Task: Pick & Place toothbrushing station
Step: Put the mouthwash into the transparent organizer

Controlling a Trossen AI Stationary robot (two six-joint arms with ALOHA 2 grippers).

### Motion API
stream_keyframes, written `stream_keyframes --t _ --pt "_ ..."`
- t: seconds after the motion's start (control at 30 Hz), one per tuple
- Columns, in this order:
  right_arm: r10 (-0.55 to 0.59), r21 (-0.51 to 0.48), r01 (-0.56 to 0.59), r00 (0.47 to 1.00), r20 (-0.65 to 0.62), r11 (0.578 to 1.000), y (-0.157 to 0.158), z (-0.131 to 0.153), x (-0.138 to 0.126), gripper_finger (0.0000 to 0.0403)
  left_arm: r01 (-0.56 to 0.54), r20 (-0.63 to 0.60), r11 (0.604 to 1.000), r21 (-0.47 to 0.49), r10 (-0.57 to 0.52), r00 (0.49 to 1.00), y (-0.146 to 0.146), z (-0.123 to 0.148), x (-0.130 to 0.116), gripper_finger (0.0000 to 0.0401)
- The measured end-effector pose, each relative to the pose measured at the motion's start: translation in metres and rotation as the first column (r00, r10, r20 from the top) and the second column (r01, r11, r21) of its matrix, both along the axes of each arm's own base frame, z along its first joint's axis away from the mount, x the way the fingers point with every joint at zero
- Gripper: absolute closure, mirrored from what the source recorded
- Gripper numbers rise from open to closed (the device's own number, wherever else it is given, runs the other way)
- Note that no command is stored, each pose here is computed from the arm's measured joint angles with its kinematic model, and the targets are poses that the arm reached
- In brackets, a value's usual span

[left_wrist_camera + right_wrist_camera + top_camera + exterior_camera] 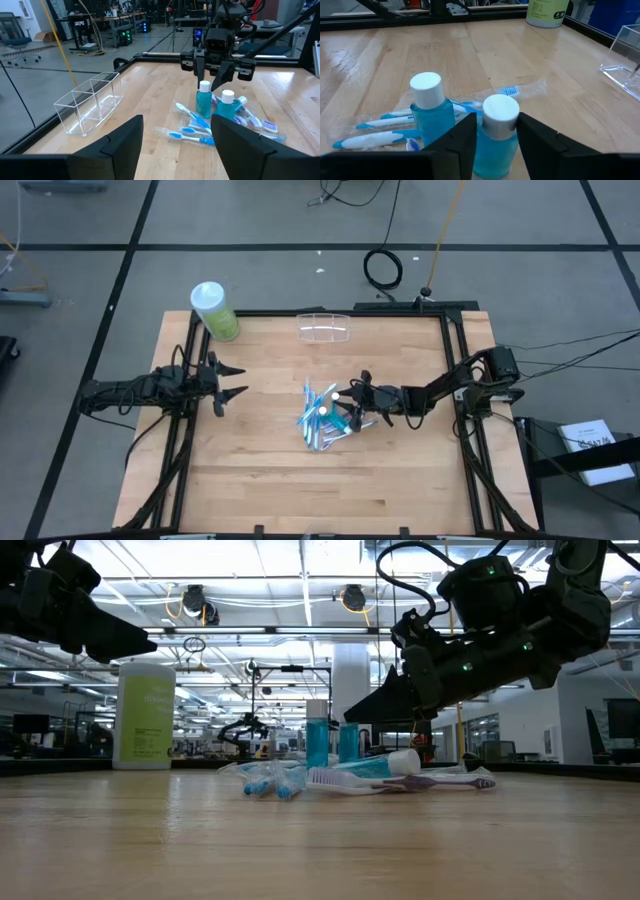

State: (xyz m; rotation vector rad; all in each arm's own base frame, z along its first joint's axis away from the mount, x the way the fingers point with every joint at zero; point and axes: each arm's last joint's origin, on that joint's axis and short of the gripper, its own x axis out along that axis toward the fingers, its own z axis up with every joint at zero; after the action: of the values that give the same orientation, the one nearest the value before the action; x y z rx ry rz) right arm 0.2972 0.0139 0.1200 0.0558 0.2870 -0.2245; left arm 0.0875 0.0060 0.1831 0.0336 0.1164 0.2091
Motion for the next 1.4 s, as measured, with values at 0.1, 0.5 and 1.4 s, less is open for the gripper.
stream_keyframes --t 0.1,0.5,1.4 --pt "-0.019 0.021 0.019 1.0 0.005 1.0 -0.004 0.0 0.0 0.0261 0.0 0.0 1.0 0.0 0.0 1.0 0.0 0.0 0.0 0.016" --pt "-0.043 0.042 0.042 0.999 0.01 0.998 -0.009 0.0 0.0 0.0228 0.0 0.0 1.0 0.0 0.0 1.0 0.0 0.0 0.0 0.016" --pt "-0.066 0.02 0.064 0.988 0.142 0.998 -0.024 0.016 0.008 0.0311 0.0 0.0 1.0 0.0 0.0 1.0 0.0 0.0 0.0 0.016"
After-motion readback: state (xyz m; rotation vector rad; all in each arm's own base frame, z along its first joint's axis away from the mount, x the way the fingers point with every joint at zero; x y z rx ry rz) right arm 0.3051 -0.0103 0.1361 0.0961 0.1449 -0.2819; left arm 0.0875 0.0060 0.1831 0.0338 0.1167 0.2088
